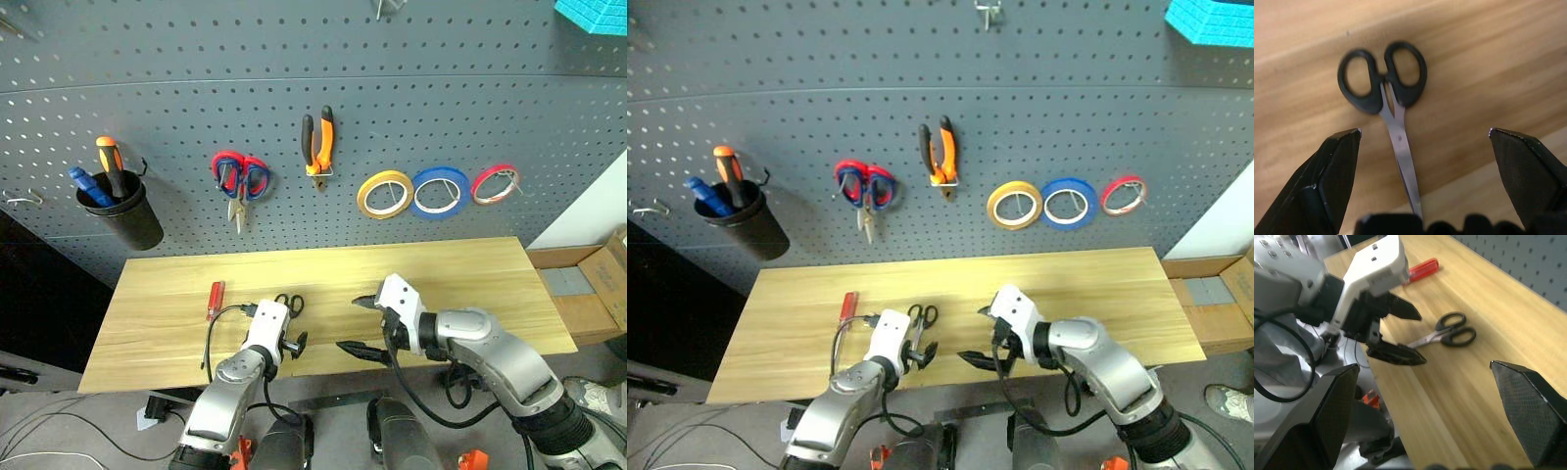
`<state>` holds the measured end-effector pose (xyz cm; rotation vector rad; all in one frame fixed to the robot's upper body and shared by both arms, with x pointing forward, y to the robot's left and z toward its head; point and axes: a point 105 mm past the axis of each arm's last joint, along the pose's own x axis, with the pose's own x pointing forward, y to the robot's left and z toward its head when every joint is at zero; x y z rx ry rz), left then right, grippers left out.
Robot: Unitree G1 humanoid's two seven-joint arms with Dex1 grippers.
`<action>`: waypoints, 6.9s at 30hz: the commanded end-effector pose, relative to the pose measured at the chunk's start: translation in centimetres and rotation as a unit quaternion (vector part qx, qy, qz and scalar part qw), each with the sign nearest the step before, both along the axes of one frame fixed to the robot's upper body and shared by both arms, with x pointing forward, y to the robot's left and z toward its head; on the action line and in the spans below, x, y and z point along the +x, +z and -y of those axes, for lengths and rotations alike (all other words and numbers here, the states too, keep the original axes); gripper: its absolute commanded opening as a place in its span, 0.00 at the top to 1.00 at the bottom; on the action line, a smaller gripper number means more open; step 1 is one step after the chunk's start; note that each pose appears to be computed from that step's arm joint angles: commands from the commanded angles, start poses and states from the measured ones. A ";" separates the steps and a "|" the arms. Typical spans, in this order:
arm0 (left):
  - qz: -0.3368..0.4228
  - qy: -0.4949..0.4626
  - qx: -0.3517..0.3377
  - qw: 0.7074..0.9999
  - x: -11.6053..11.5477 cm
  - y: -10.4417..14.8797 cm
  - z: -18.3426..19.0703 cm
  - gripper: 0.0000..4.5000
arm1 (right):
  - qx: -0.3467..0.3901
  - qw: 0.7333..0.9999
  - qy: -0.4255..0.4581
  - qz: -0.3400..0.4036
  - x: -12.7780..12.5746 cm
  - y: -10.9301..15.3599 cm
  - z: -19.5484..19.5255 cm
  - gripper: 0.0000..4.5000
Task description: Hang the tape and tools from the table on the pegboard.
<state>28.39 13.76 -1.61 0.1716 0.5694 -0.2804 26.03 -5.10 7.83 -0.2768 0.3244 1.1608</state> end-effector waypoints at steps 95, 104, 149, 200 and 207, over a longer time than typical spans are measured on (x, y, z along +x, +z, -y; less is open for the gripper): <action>0.495 0.113 0.051 0.860 2.1 19.2 -2.1 0.95 | 0.148 0.964 0.161 0.150 0.4 12.9 -3.8 0.00; 0.488 0.125 0.057 0.862 2.4 19.0 -2.7 0.95 | 0.193 0.954 0.132 0.186 1.3 15.5 -4.2 0.00; 0.078 0.195 0.000 0.978 5.7 3.6 -10.8 0.03 | 0.165 0.956 0.175 0.166 -0.3 14.4 -4.6 0.00; 0.250 0.195 -0.004 0.949 5.6 10.0 -12.6 0.82 | 0.050 0.977 0.131 0.159 2.1 10.2 -4.1 0.00; 0.445 0.149 0.029 0.882 3.4 17.8 -11.6 0.82 | 0.131 0.951 0.224 0.168 -0.1 13.3 -5.2 0.00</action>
